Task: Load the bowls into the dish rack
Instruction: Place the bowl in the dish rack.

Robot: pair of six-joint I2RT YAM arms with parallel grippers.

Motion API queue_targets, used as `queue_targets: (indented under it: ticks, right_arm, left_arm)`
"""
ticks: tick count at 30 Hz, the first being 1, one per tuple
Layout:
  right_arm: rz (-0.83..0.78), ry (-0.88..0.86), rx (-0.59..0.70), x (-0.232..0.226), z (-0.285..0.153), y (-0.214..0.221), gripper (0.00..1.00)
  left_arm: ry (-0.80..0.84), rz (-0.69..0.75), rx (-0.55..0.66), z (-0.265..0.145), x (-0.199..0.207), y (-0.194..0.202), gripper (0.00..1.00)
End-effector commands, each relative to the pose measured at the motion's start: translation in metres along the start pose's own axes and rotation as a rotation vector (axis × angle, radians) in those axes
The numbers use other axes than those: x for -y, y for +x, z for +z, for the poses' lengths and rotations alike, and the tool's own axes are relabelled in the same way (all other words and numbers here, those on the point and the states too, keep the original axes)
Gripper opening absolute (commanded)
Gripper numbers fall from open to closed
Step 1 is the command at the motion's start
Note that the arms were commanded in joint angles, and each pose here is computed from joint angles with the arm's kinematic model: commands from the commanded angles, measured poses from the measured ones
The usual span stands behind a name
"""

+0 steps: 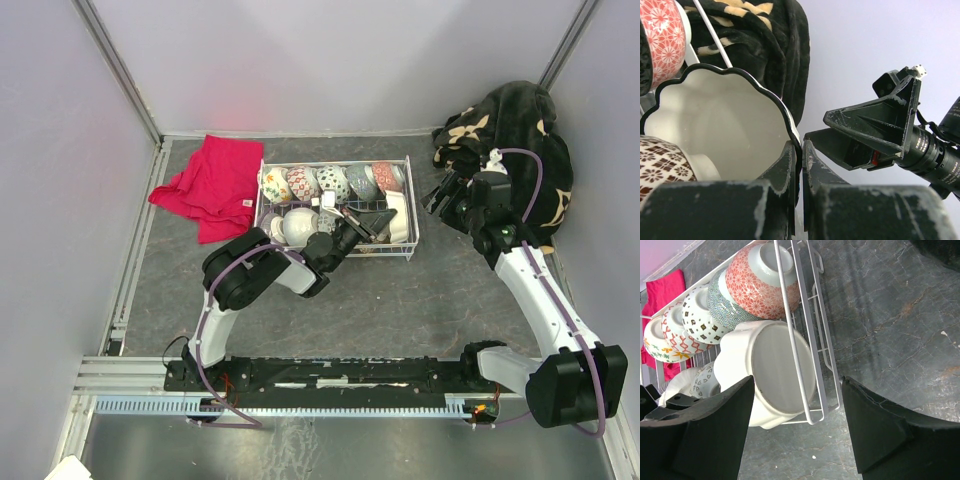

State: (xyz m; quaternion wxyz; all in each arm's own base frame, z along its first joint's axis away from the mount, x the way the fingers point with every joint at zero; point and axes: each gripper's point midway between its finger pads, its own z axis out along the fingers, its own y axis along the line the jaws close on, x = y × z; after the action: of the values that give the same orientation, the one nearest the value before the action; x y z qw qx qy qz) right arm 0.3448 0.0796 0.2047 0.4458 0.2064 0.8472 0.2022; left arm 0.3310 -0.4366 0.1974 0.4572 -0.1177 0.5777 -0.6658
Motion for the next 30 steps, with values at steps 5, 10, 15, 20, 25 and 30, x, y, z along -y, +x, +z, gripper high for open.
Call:
queue_targets:
  ticks: [5, 10, 15, 20, 25, 30]
  right_arm:
    - [0.007, -0.049, 0.075, -0.013, -0.009, -0.022, 0.78]
    - [0.007, -0.050, 0.072, -0.012, -0.009, -0.021, 0.78]
    - [0.008, -0.053, 0.075, -0.013, -0.010, -0.022, 0.78]
    - [0.010, -0.054, 0.073, -0.013, -0.010, -0.022, 0.78]
    - [0.011, -0.057, 0.072, -0.013, -0.010, -0.022, 0.78]
    - [0.012, -0.060, 0.072, -0.014, -0.010, -0.022, 0.78]
  left_arm:
    - [0.322, -0.121, 0.027, 0.004, 0.090, -0.014, 0.03]
    - [0.310, -0.138, 0.011, 0.005, 0.083, -0.011, 0.03]
    - [0.281, -0.166, -0.009, 0.002, 0.069, -0.005, 0.03]
    - [0.261, -0.177, -0.021, 0.000, 0.060, -0.002, 0.03]
    - [0.208, -0.204, -0.037, -0.005, 0.047, -0.001, 0.03]
    - [0.133, -0.193, -0.043, -0.012, 0.034, -0.001, 0.03]
